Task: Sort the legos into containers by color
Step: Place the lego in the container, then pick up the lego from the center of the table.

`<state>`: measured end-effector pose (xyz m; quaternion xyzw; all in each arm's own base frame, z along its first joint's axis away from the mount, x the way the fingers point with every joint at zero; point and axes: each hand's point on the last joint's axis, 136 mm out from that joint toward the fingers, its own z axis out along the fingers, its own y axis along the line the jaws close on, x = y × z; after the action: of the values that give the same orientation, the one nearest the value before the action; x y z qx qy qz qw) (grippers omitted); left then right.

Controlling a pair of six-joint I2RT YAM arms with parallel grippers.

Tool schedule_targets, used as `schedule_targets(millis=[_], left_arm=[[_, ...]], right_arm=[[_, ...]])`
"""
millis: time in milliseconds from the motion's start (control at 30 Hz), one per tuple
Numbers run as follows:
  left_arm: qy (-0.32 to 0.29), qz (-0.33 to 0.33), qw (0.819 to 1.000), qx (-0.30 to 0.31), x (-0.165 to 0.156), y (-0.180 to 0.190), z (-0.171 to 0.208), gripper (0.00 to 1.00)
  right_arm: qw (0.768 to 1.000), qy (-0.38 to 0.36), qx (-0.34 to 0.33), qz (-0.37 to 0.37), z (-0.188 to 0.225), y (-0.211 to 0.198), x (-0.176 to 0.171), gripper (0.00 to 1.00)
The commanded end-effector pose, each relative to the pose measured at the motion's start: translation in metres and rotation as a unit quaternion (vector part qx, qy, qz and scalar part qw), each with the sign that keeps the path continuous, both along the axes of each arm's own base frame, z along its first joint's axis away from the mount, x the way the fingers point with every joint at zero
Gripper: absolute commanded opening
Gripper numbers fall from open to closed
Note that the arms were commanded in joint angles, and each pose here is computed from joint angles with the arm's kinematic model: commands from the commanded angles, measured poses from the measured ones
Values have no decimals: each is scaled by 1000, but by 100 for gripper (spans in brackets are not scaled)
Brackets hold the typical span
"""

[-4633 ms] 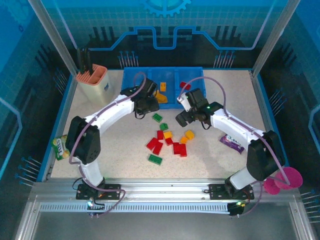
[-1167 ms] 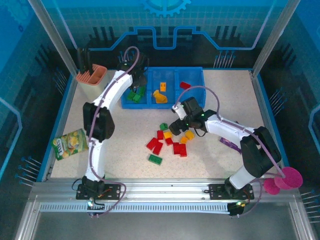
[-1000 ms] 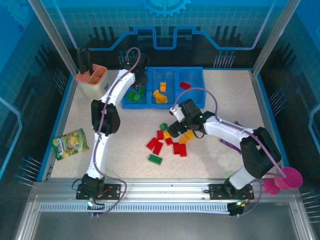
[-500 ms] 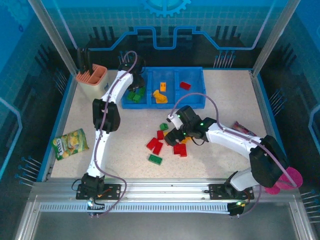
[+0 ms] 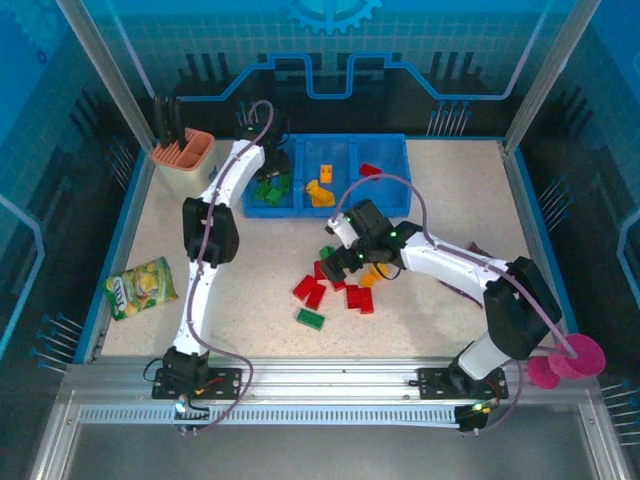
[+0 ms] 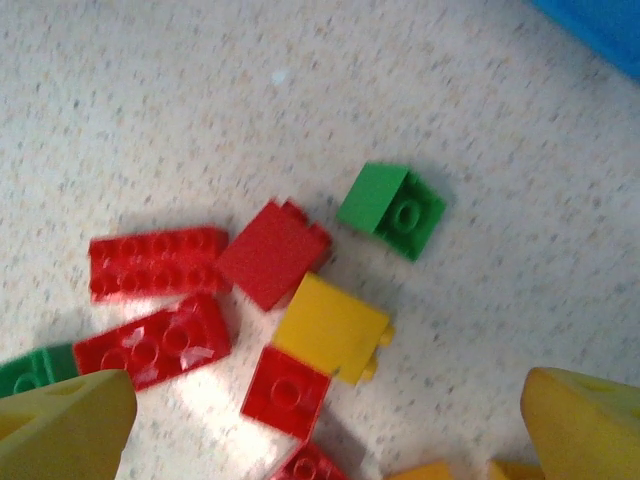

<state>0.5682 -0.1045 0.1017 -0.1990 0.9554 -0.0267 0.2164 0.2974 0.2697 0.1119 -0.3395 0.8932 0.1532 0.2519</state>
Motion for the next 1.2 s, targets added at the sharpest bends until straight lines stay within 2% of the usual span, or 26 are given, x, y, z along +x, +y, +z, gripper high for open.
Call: schedule_targets(millis=[0, 233, 500, 600, 633, 700, 933, 1100, 1167], left_arm=[[-76, -32, 996, -23, -5, -3, 84, 52], [-191, -77, 977, -49, -37, -7, 179, 57], [-257, -81, 962, -45, -87, 7, 245, 63], [-266, -100, 958, -48, -112, 7, 255, 71], [-270, -115, 954, -51, -123, 6, 257, 77], [-287, -134, 947, -57, -145, 5, 260, 98], [-322, -118, 939, 1, -202, 38, 274, 99], [-359, -120, 926, 19, -218, 46, 287, 99], [-373, -112, 920, 28, -223, 51, 291, 99]], right_arm=[[999, 13, 9, -35, 1, 0, 24, 100], [994, 65, 15, -87, -25, 7, 51, 99], [989, 96, -15, -108, -58, 8, 54, 95], [989, 98, -19, -114, -66, 9, 55, 94], [988, 97, -20, -115, -69, 10, 56, 93], [988, 96, -20, -118, -73, 11, 58, 92], [988, 99, -30, -115, -86, 20, 65, 86], [987, 107, -55, -110, -99, 19, 66, 73], [986, 108, -66, -112, -102, 16, 65, 72]])
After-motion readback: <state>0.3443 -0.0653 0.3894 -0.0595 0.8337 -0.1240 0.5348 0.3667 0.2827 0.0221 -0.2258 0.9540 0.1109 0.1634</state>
